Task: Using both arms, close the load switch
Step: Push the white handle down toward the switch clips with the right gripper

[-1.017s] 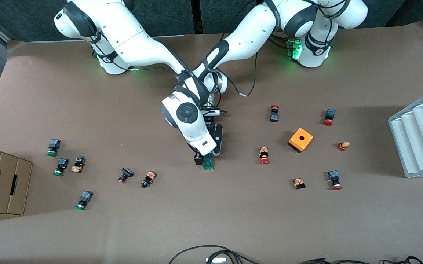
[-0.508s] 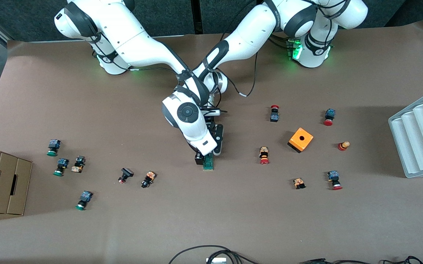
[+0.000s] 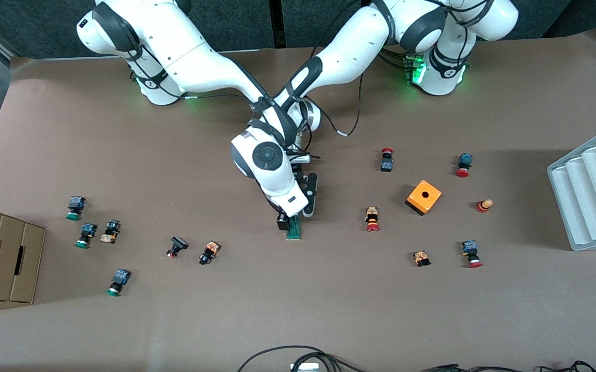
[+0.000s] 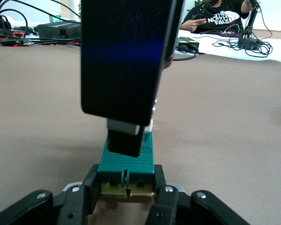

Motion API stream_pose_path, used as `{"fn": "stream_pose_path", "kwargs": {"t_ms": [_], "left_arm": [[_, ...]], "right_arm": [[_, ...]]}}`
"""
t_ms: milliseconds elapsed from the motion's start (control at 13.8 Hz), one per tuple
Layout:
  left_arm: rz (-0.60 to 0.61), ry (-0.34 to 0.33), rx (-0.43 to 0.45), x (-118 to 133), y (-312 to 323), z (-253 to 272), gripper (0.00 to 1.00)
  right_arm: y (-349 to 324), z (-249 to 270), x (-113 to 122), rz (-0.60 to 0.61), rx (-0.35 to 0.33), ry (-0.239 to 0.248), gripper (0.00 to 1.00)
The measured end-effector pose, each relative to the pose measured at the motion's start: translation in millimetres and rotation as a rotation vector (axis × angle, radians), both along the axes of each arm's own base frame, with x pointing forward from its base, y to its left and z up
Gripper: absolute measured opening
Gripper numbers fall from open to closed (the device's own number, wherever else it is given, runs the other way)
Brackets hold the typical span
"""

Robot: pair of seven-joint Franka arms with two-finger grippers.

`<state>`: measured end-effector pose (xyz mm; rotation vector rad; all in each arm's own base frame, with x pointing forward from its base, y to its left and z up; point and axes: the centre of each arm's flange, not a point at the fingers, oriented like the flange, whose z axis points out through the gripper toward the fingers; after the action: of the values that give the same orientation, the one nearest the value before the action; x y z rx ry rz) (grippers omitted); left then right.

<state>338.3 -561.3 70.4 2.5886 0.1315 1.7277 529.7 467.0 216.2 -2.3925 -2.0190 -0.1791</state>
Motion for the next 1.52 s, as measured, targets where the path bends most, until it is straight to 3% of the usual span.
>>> {"fn": "stream_pose_path", "kwargs": {"t_ms": [1017, 1525], "left_arm": [[0.0, 0.0, 0.0, 0.0, 0.0, 0.0, 0.48], [0.0, 0.0, 0.0, 0.0, 0.0, 0.0, 0.48]], "right_arm": [[1.5, -6.7, -0.5, 0.004, 0.004, -0.009, 1.0], [4.1, -4.9, -0.7, 0.06, -0.03, -0.051, 1.0]]}}
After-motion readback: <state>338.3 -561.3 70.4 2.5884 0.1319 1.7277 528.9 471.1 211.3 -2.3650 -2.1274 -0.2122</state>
